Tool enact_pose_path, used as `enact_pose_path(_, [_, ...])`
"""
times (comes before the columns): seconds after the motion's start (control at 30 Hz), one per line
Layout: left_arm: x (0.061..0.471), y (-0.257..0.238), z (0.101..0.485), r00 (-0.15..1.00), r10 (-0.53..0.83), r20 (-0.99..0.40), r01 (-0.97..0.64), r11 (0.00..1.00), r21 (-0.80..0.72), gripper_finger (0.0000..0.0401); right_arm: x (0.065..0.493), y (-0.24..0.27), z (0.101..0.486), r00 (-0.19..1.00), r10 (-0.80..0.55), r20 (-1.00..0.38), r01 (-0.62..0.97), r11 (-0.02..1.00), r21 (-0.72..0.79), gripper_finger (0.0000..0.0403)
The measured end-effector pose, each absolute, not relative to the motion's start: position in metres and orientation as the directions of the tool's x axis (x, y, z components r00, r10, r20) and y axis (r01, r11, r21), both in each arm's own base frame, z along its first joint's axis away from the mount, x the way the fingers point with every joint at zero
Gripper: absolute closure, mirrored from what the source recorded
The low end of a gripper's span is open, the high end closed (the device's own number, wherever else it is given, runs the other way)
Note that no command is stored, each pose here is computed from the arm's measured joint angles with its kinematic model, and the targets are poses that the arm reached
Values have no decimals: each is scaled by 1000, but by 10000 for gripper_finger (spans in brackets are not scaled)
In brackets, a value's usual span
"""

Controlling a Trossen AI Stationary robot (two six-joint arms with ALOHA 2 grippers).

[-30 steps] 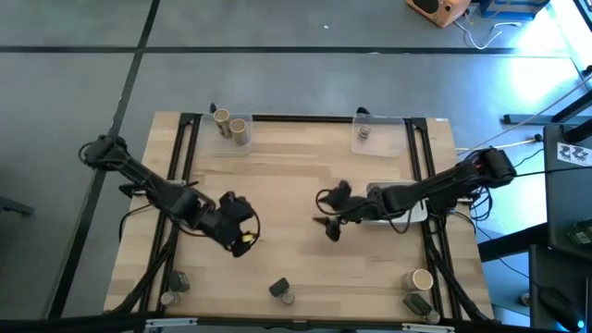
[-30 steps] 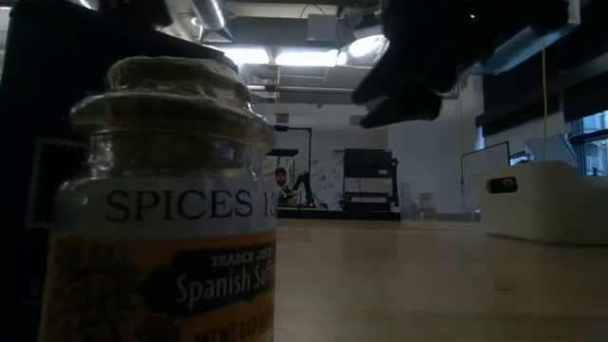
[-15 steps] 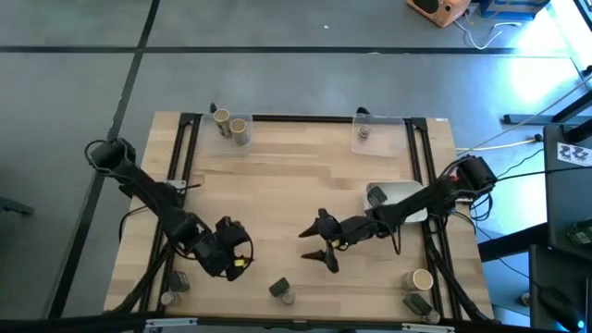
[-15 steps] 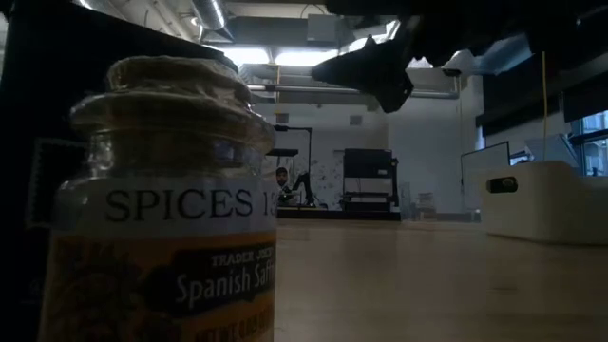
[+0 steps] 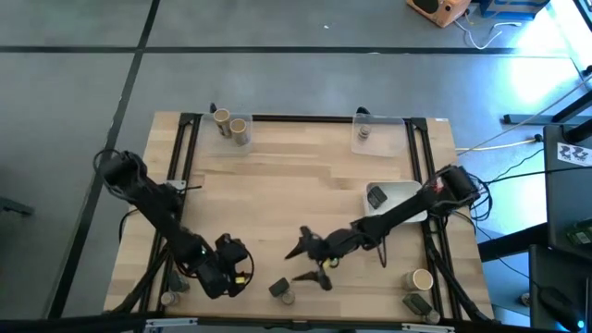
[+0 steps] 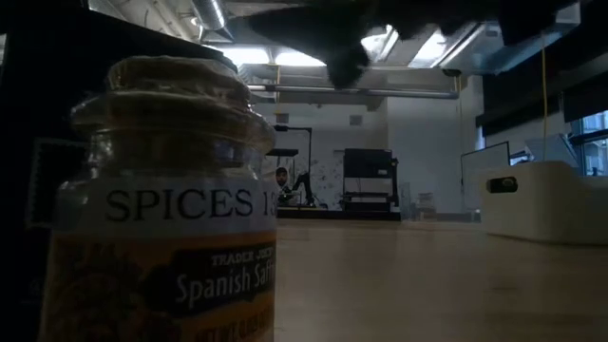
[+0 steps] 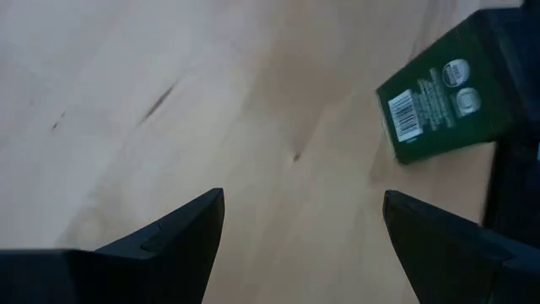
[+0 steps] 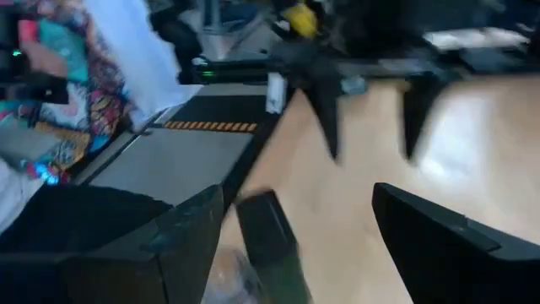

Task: Sort spices by type
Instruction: Put the middle black seasoning can into the white bin

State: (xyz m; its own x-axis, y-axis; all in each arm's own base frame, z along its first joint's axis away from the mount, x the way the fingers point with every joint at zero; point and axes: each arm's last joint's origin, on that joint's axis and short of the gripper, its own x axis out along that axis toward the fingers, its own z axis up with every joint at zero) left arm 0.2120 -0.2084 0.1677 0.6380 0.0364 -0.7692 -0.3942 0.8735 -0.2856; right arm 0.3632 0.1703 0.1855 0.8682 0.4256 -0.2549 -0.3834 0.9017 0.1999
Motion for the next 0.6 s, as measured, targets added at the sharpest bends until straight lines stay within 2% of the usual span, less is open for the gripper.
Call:
enact_pose_path(0.23, [217,-214,151,629,49,-776,-407,871,-274,95,391,192,176,834,430,-345,-421,901,106,100])
enact_pose_path(0.6, [217,-216,151,638,44,-768,-400,872,-283,95,403,197,149,787,449,-423,-445,888,115,100])
